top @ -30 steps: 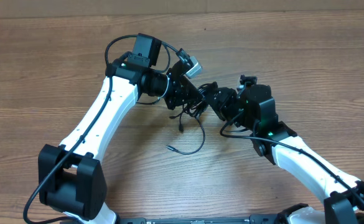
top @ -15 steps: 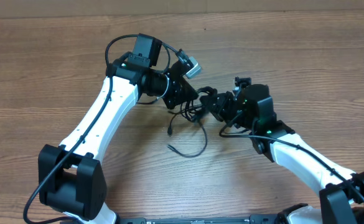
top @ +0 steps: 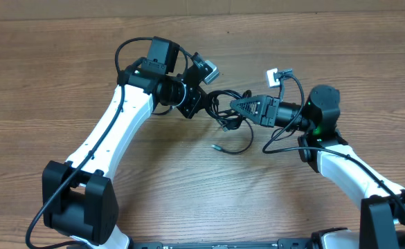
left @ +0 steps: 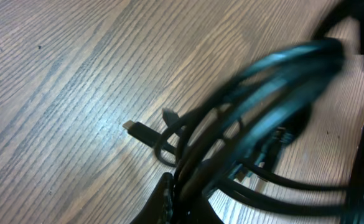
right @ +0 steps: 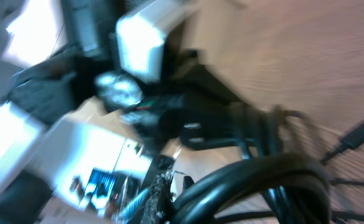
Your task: Untangle cables
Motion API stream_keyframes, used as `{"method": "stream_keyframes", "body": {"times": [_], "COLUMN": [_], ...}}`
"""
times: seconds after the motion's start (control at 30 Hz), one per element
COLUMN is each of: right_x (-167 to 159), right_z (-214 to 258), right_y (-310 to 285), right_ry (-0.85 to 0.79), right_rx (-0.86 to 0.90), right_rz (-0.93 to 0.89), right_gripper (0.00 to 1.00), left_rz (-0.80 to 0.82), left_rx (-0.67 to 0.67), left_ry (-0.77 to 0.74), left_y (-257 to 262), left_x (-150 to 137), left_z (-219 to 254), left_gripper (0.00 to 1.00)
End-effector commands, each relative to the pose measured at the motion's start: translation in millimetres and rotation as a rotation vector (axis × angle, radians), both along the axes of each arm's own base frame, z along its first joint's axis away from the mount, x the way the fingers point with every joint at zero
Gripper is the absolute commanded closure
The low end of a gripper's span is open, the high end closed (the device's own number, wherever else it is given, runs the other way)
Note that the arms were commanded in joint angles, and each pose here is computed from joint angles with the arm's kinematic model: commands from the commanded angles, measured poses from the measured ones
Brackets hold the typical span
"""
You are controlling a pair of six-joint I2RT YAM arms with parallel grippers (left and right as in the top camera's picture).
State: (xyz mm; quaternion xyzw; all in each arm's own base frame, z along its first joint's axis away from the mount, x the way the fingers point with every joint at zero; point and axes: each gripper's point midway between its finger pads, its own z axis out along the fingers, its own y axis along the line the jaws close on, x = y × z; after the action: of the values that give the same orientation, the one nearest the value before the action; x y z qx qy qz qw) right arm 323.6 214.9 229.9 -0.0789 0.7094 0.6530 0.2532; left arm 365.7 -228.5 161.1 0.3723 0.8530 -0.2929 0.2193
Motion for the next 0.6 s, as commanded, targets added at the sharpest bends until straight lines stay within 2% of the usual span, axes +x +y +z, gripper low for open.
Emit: {"method": "stream_keyframes", "body": {"times": [0.0, 0.17, 0.3, 0.47, 0.57], "right_x": [-17, -12, 5, 44, 63], "right_z": [22, 50, 69, 78, 83], "right_y": [2, -1, -18, -62, -89], "right_ry": [0.006, 0.0, 0.024, 0.162, 0.17], "right_rx": [0.05, 0.13, 0.209, 0.343, 0.407], "right_rz": [0.103, 0.058, -0.049, -0.269, -0.405], "right_gripper": [0.96, 0.96, 0.96, 0.96, 0.96], "left_rz": [0.039, 0.034, 0.033, 0.033, 0.03], "left_rx": [0.02, 0.023, 0.035, 0.046, 0.049], "left_ry": [0.026, 0.073, 0.104, 0.133, 0.141], "left_y": [0, -7, -8, -8, -8], "left_x": [5, 3, 3, 3, 1], "left_z": [-6, -21, -34, -47, -48], "left_gripper": [0.96, 0.96, 0.96, 0.96, 0.96]}}
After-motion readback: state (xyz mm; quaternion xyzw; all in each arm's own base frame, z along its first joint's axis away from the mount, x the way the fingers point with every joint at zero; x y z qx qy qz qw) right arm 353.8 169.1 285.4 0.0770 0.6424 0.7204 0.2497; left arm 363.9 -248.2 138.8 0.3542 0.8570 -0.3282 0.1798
